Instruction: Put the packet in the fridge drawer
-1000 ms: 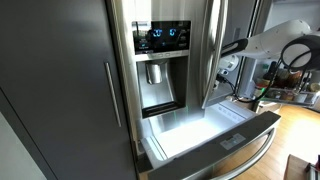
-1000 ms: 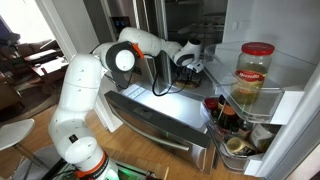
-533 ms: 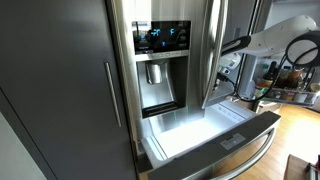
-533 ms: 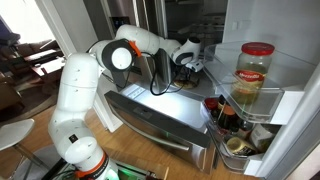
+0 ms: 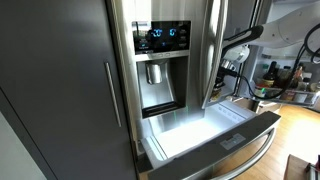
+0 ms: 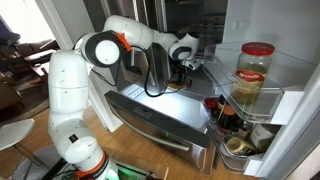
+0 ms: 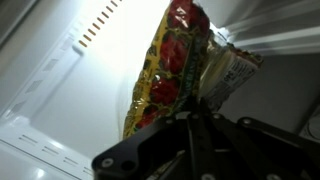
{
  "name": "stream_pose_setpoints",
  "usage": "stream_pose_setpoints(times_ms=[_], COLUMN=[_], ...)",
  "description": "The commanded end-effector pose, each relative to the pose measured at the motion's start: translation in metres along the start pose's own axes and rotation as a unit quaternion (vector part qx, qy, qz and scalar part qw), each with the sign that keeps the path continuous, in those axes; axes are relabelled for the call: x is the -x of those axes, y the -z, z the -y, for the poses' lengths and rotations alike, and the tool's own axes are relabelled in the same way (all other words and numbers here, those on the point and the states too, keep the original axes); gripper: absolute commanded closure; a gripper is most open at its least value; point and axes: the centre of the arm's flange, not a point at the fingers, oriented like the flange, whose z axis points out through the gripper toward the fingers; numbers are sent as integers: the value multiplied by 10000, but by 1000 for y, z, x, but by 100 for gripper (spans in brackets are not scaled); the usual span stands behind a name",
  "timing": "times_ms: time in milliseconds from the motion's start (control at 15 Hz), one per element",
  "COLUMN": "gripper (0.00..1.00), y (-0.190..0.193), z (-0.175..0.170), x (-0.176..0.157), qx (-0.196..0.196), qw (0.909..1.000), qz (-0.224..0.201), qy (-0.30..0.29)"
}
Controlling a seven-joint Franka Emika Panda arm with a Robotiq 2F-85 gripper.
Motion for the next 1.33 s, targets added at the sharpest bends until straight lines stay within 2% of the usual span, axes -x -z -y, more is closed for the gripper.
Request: stream_pose_setpoints(times_ms=[0, 333, 533, 600, 667, 733, 1267], gripper=[100, 100, 100, 73, 72, 67, 8], y=[14, -2, -14, -17, -21, -23, -26], z=[-49, -95, -115, -119, -122, -123, -131], x=[35, 53, 58, 60, 60, 60, 83], qx=[406, 836, 1134, 1207, 1215, 1205, 1070], qw=[9973, 9856, 9783, 9779, 9781, 9787, 9779], qz=[194, 336, 329, 200, 174, 106, -207], qy=[584, 1434, 1703, 1696, 1680, 1660, 1783])
